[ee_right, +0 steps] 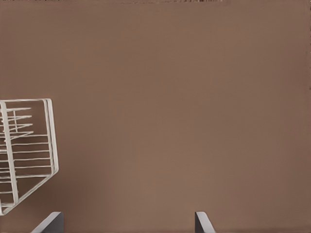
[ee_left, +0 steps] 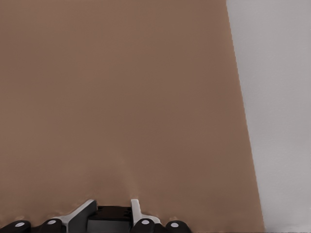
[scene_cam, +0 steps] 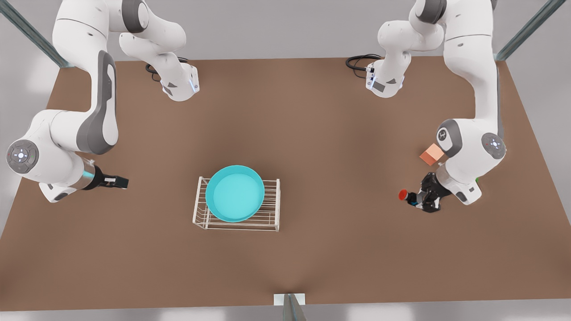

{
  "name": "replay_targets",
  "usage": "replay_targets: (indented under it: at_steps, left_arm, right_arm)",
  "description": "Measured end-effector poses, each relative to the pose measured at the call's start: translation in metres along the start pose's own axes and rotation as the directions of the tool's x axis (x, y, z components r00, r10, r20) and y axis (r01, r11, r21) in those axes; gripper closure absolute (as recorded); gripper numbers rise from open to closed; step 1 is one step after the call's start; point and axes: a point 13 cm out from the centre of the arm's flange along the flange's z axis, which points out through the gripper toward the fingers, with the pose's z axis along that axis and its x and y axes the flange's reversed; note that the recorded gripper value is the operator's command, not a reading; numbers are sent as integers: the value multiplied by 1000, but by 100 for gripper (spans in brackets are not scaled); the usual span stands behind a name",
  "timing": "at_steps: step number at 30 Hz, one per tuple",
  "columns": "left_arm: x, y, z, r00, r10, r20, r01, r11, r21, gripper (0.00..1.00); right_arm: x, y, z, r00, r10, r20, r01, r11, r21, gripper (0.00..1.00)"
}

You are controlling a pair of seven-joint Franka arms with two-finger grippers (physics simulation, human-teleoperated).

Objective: Place the plate on the shelf with right arm and place the red button switch in the plate with left arm

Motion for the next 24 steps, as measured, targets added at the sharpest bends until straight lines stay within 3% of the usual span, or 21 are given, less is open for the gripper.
replay_targets:
  at_steps: [3, 7, 13, 22, 24]
  left_arm:
    - [113, -27, -16, 994, 56, -98, -56, 998, -3, 81]
    - [225, -49, -26, 984, 74, -165, -75, 997, 2, 81]
    - [409, -65, 46, 962, 111, -251, -96, 993, 73, 81]
    - [525, -106, 111, 945, 88, -316, 27, 938, 345, 79]
    - [541, -97, 135, 949, 100, -299, 21, 926, 377, 74]
  right_arm:
    - [-1, 1, 2, 1000, 11, 0, -11, 1000, 2, 0]
    - [-2, 3, 6, 1000, 23, -5, -23, 1000, 6, 0]
    - [-3, 4, 7, 999, 38, -5, -37, 999, 8, 0]
    - [-3, 4, 8, 999, 53, -6, -53, 999, 9, 0]
    - [-4, 4, 8, 998, 56, -7, -56, 998, 9, 0]
